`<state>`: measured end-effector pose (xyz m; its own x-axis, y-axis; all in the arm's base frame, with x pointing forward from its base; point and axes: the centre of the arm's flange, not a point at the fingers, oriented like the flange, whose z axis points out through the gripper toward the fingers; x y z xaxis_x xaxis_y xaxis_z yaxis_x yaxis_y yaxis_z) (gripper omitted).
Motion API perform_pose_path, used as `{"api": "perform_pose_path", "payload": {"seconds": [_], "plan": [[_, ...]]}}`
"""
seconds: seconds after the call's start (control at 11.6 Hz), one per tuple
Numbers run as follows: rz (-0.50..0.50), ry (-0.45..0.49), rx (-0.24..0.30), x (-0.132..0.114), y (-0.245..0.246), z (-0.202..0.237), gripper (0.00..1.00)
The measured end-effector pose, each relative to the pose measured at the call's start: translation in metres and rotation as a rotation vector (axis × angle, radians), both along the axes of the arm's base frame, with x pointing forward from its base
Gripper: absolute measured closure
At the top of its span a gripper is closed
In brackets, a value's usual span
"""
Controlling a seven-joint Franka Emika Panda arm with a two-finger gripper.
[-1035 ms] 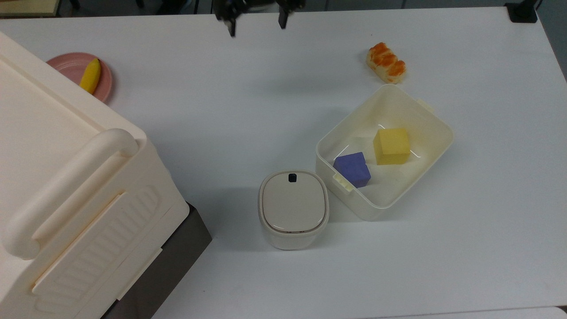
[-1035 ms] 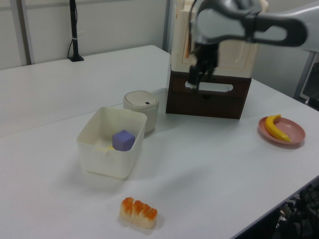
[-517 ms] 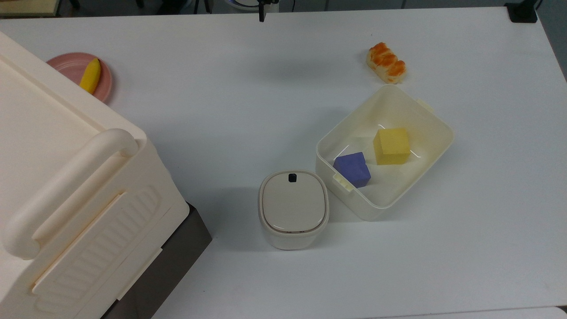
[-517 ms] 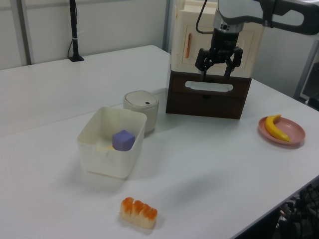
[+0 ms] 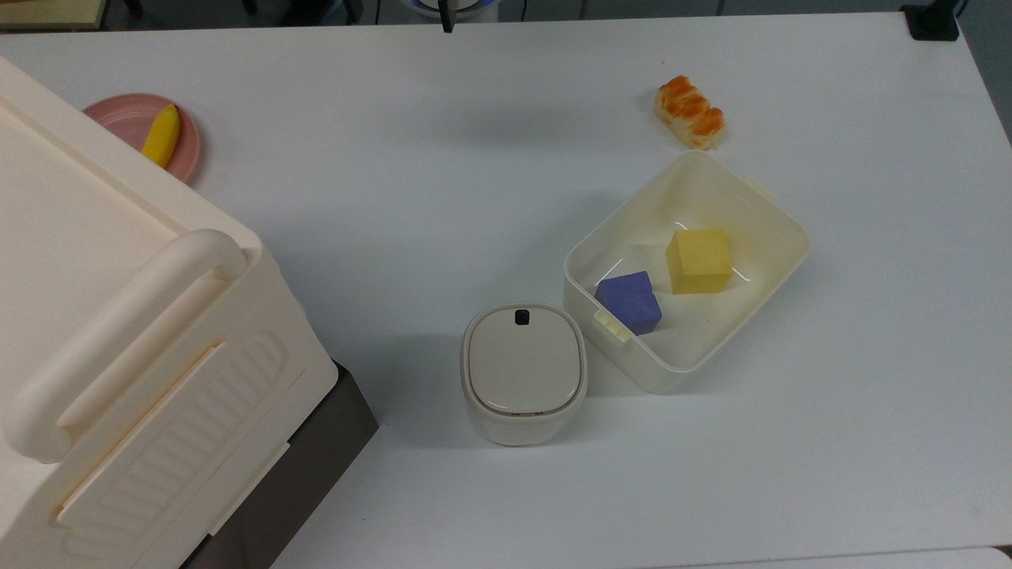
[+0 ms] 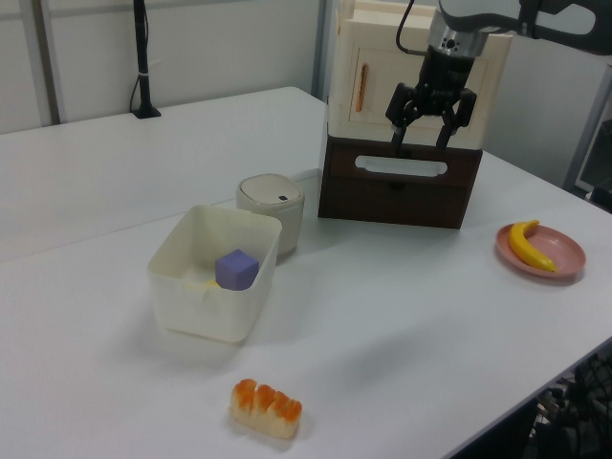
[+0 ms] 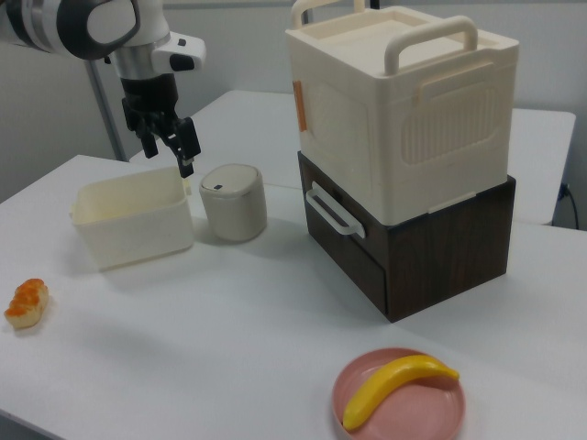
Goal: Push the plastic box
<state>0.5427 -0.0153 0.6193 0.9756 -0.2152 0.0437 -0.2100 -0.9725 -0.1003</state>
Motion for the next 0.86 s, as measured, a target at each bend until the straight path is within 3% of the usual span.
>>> {"api": "perform_pose_path", "payload": {"seconds": [0.86], "plan": [[0.016, 0.020, 0.001, 0.006, 0.009, -0.011, 0.00]]}}
